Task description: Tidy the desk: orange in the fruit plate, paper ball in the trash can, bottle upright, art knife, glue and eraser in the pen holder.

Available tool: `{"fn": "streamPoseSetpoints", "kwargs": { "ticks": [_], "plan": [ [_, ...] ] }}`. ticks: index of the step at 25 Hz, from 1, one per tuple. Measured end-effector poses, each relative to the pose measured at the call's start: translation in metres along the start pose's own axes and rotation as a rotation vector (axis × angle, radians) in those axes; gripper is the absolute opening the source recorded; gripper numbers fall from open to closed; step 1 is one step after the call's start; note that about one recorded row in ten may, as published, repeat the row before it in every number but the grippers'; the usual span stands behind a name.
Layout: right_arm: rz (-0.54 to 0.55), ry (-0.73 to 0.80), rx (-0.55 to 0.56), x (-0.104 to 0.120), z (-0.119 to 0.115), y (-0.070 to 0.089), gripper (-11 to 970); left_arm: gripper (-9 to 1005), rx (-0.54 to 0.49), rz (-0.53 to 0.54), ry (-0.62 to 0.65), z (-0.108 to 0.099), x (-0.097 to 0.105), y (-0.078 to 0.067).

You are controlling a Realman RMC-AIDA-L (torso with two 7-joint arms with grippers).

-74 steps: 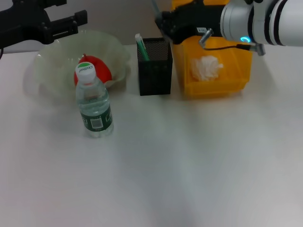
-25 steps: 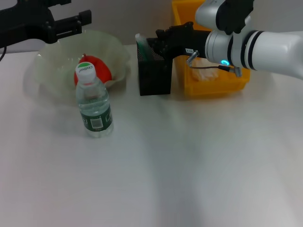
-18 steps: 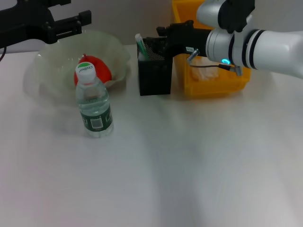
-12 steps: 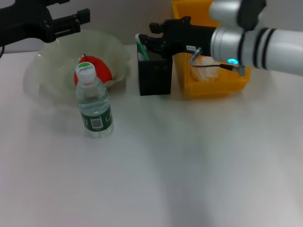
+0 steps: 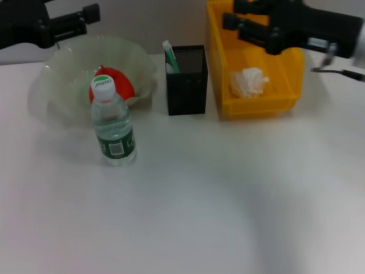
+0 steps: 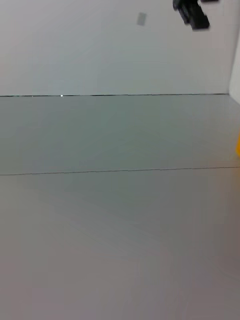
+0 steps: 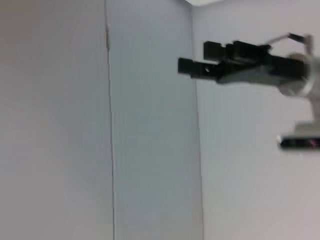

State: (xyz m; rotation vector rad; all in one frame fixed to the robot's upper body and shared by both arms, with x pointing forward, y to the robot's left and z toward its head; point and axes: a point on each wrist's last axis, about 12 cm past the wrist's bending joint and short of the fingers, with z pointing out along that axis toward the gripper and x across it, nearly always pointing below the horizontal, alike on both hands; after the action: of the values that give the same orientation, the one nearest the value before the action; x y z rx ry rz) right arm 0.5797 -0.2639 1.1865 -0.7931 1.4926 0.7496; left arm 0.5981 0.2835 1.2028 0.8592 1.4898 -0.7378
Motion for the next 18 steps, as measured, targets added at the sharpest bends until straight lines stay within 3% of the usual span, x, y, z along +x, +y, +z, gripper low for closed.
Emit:
{"fn": "streamPoseSetpoints", "kwargs": {
  "ticks": [4, 8, 12, 15, 18],
  "plan": [
    [0.058, -0.018, -0.061, -0.005, -0.032, -0.004, 458, 731, 0.014, -0.022, -0.006, -0.007, -0.003, 0.001],
    [0.087, 0.016, -0.134, -0.008, -0.059, -0.004, 483, 731, 0.102, -0.045, 0.001, -0.022, -0.005, -0.003],
    [0.08, 0.128, -0.255, -0.008, -0.068, 0.003, 508, 731, 0.175, -0.067, 0.019, -0.037, -0.003, -0.009],
    [0.092, 0.251, -0.351, -0.006, -0.066, 0.008, 704, 730, 0.236, -0.08, 0.031, -0.045, -0.001, -0.017],
    [0.092, 0.314, -0.394, -0.004, -0.062, 0.01, 704, 730, 0.271, -0.09, 0.054, -0.049, 0.004, -0.023]
  ]
}}
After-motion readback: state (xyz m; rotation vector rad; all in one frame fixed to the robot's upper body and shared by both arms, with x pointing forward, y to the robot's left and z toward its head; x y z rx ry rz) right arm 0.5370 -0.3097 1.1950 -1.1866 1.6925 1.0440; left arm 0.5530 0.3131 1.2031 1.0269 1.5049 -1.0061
